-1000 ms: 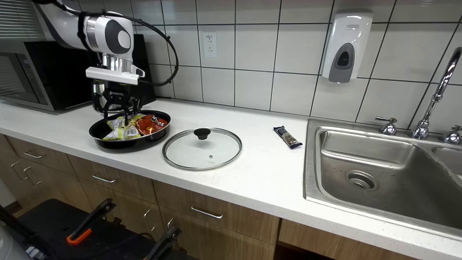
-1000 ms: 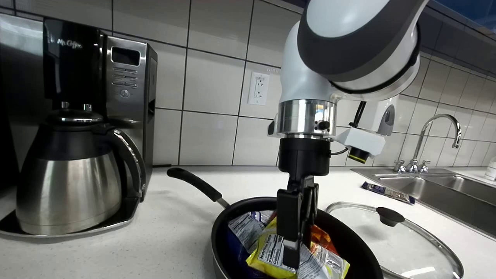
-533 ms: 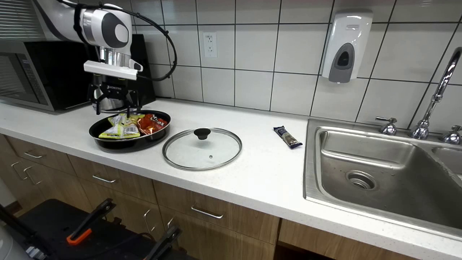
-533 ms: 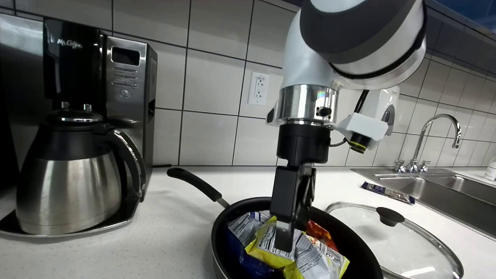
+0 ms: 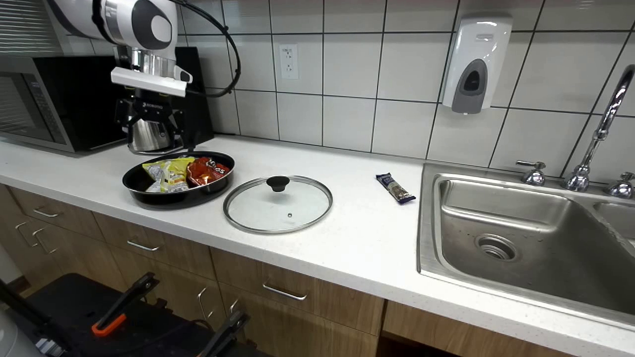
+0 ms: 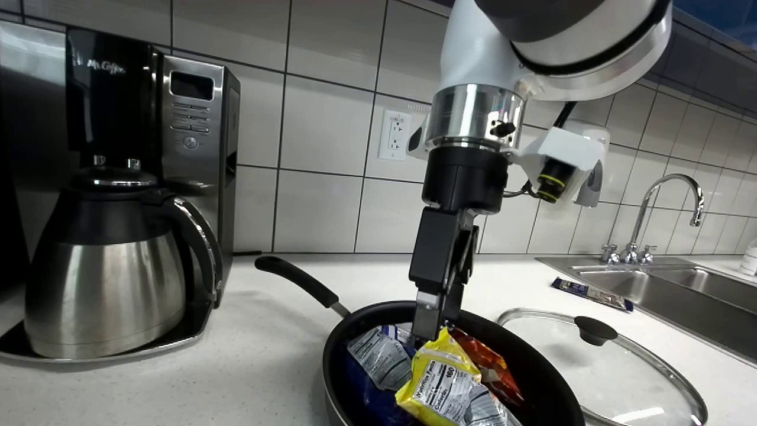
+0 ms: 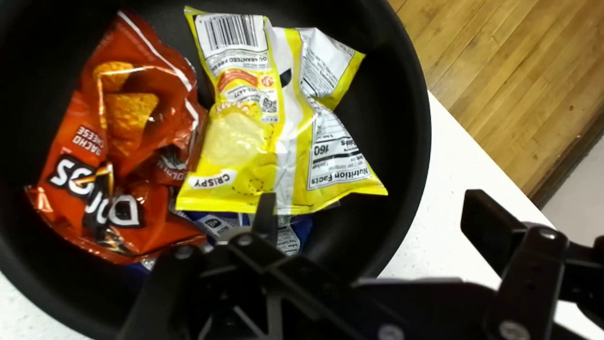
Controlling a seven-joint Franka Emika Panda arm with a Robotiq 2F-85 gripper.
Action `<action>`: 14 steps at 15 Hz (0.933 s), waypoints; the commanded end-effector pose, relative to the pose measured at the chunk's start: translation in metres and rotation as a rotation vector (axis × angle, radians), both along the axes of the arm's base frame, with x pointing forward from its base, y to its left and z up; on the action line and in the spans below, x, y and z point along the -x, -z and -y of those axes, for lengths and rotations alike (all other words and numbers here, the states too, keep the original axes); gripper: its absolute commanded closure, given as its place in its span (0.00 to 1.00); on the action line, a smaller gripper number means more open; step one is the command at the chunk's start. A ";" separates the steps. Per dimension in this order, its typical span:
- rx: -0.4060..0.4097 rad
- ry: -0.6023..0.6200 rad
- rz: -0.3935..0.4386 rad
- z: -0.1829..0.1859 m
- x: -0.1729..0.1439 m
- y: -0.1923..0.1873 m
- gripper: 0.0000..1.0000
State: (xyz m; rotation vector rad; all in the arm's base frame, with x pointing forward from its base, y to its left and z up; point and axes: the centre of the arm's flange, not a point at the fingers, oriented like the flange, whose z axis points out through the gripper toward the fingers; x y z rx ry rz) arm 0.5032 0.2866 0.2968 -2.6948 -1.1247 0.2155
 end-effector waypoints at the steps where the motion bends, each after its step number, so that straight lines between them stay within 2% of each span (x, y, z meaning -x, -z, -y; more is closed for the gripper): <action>1: -0.012 0.017 0.040 0.020 0.001 -0.020 0.00; 8: 0.053 0.098 0.107 0.061 -0.010 -0.030 0.00; 14: 0.079 0.180 0.141 0.097 -0.003 -0.026 0.00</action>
